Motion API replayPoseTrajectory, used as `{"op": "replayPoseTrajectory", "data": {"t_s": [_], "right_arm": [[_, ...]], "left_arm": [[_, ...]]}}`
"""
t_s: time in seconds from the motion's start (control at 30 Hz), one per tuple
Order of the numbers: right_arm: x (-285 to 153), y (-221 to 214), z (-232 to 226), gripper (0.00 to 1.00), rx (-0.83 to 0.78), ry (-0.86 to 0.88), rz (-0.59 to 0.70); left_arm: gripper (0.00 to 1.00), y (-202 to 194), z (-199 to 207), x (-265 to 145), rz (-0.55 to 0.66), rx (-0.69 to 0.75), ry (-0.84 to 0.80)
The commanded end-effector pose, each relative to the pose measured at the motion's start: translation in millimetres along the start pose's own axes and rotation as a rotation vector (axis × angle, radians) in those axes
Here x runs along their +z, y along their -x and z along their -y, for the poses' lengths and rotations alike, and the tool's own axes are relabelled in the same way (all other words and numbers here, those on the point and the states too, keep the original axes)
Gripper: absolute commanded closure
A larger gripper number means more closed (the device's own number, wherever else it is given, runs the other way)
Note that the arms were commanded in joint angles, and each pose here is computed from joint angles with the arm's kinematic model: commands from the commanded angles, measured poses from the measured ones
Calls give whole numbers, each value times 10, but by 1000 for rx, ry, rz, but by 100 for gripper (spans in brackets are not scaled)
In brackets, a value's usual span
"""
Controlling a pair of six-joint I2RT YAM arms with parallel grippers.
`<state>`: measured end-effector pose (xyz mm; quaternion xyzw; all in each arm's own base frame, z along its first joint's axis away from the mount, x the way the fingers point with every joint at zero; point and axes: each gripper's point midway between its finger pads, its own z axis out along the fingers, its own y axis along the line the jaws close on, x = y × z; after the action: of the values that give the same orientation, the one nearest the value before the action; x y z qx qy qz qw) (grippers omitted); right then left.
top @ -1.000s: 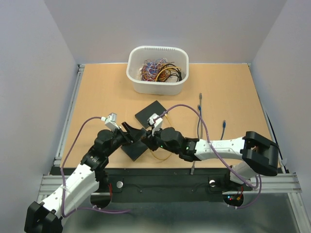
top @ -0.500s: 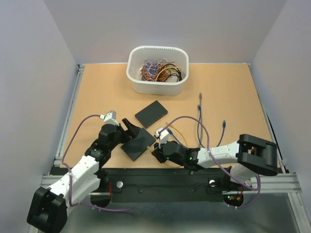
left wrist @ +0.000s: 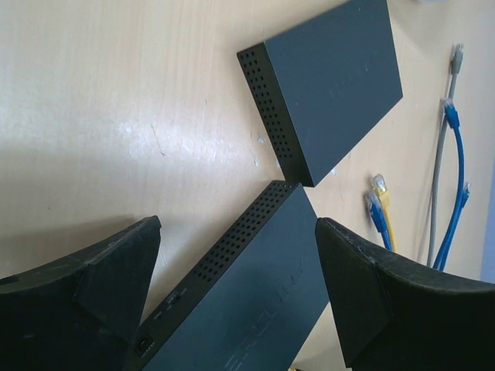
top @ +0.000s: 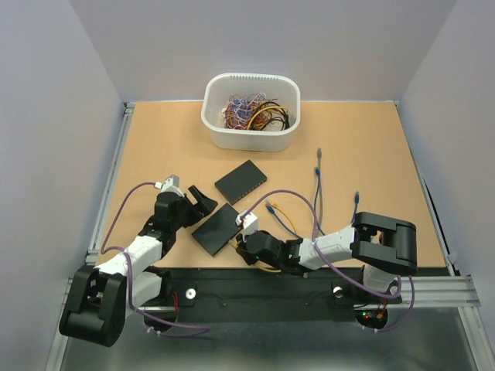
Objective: Insert the plug into the switch port
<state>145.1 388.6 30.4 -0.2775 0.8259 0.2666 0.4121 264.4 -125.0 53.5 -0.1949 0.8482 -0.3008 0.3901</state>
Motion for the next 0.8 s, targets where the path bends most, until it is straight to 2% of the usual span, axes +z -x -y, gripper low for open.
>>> {"op": "replayPoseTrajectory", "data": {"t_s": [0.0,0.33,0.77], "right_arm": [[49,292,-146,100,36,15,92],[143,393,-236,100,29,24,107],[309,517,-158,99,31,-86,130]], "left_arm": [[8,13,114,-7,12,13,-76],[9,-201,3,-16,-36,-31,-78],[12,-343,43,-81,-67,-40,-123]]}}
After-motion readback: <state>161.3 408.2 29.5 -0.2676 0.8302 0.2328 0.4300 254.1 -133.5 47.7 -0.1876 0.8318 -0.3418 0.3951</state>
